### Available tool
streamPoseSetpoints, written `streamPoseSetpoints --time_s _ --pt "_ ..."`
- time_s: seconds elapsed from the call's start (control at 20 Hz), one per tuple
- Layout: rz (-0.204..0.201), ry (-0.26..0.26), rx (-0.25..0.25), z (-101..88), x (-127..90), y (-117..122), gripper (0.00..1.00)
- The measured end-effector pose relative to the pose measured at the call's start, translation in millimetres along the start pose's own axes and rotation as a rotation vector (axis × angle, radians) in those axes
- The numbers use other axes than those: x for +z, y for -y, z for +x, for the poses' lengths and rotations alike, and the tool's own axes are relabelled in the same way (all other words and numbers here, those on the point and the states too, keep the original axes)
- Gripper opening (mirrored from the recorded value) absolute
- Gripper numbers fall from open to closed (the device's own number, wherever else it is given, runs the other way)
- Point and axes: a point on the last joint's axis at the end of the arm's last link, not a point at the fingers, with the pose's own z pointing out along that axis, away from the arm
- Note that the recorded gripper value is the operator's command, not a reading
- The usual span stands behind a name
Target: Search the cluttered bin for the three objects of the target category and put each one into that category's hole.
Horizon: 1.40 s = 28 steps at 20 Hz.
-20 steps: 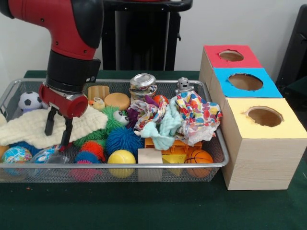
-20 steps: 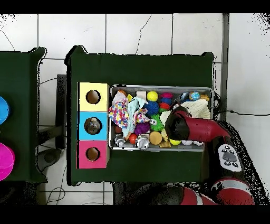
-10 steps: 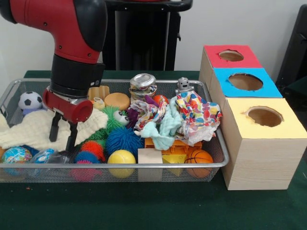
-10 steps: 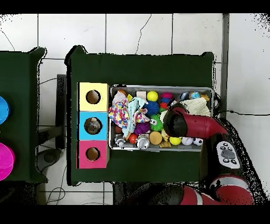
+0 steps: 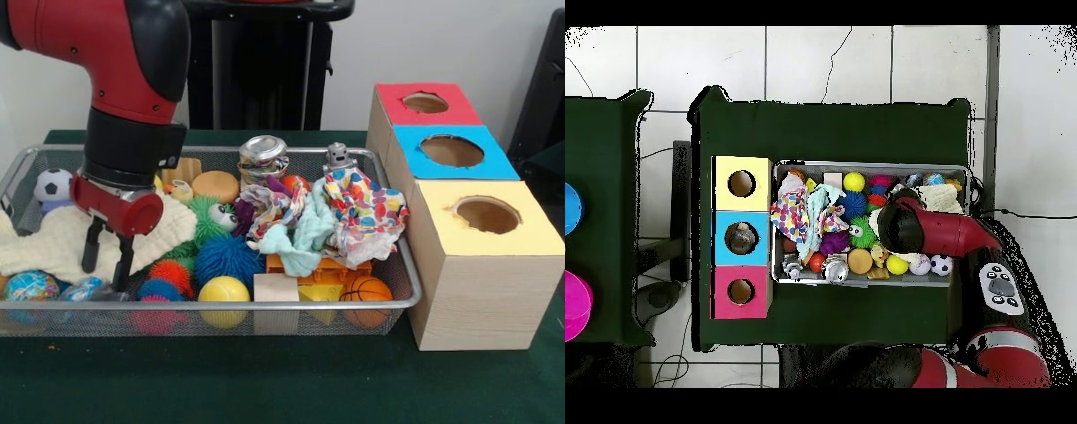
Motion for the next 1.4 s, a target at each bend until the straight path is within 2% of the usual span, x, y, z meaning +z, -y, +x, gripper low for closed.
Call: streamPoseSetpoints --time_s 0.25,0.5,1.05,1.4 --pt "-0.024 0.019 0.027 -17.2 5 -3 1.0" --pt "-0.019 0.016 0.033 -19.1 7 1 1.0" --pt "-0.019 0.007 0.031 -13.7 11 0 1.0" --pt "-0.028 0.004 0.006 -4.9 8 -16 1.0"
